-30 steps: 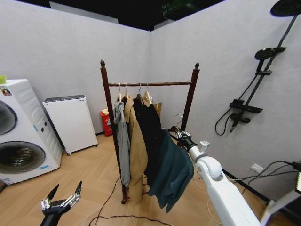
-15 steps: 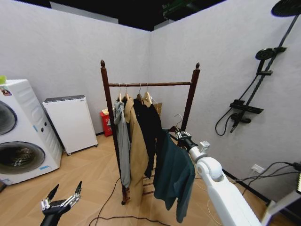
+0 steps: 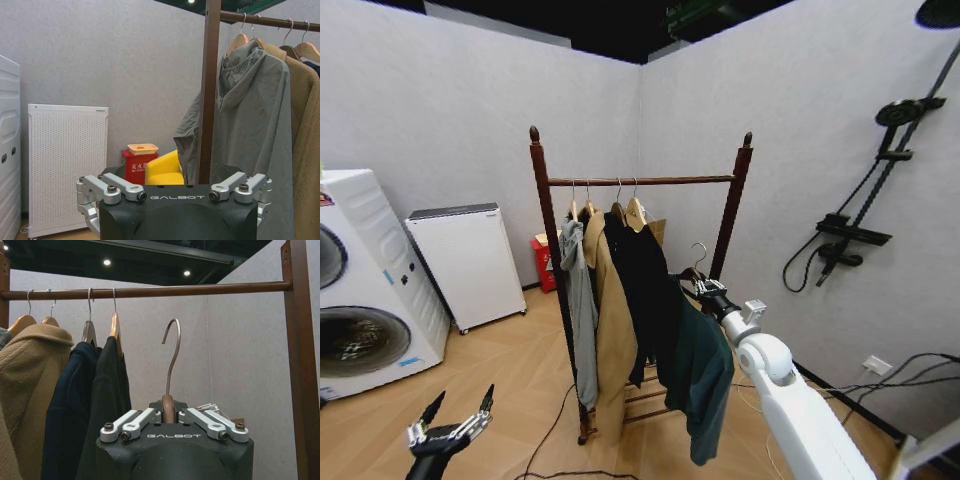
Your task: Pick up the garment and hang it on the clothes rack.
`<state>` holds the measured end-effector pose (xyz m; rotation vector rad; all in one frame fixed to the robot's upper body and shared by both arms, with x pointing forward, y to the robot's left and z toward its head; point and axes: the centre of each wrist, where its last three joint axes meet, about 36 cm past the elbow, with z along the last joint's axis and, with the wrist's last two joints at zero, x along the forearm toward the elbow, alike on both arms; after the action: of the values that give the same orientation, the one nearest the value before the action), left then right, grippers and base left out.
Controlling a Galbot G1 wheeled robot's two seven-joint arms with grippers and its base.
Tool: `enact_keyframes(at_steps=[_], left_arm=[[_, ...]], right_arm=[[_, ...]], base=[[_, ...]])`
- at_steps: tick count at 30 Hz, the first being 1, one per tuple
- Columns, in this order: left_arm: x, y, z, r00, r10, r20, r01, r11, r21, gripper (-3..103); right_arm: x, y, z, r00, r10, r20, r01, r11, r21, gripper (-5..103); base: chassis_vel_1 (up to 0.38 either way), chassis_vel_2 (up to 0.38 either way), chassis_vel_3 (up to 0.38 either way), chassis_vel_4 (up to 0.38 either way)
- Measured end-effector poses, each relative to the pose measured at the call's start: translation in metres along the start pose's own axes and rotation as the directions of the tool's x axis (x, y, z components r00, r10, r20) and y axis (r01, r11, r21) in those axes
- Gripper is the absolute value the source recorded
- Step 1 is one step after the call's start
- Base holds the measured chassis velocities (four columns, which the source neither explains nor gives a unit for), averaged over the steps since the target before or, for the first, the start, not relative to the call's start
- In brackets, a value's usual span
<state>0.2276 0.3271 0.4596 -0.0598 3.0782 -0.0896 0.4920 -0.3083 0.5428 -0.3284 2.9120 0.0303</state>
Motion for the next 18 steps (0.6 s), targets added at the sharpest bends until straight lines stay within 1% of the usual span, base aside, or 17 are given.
enact_keyframes(at_steps=[7,18], left_arm=[[0.0000,0.0000,0.0000,1.000,0.000,0.000,0.000,1.000,0.000,100],[0.0000,0.0000,0.0000,1.000,0.000,0.000,0.000,1.000,0.000,100]], right_arm=[[0.0005,-0.0013,0.0009,1.000,0.003,0.000,-0.003,1.000,-0.001,9],[0.0046,-0.0032,0.0017,1.000,0.014,-0.003,-0.014,1.000,0.001,9]], base=[[-0.060,0.057,0.062,-0.066],[-0.040,0.094,0.107,-0.044]])
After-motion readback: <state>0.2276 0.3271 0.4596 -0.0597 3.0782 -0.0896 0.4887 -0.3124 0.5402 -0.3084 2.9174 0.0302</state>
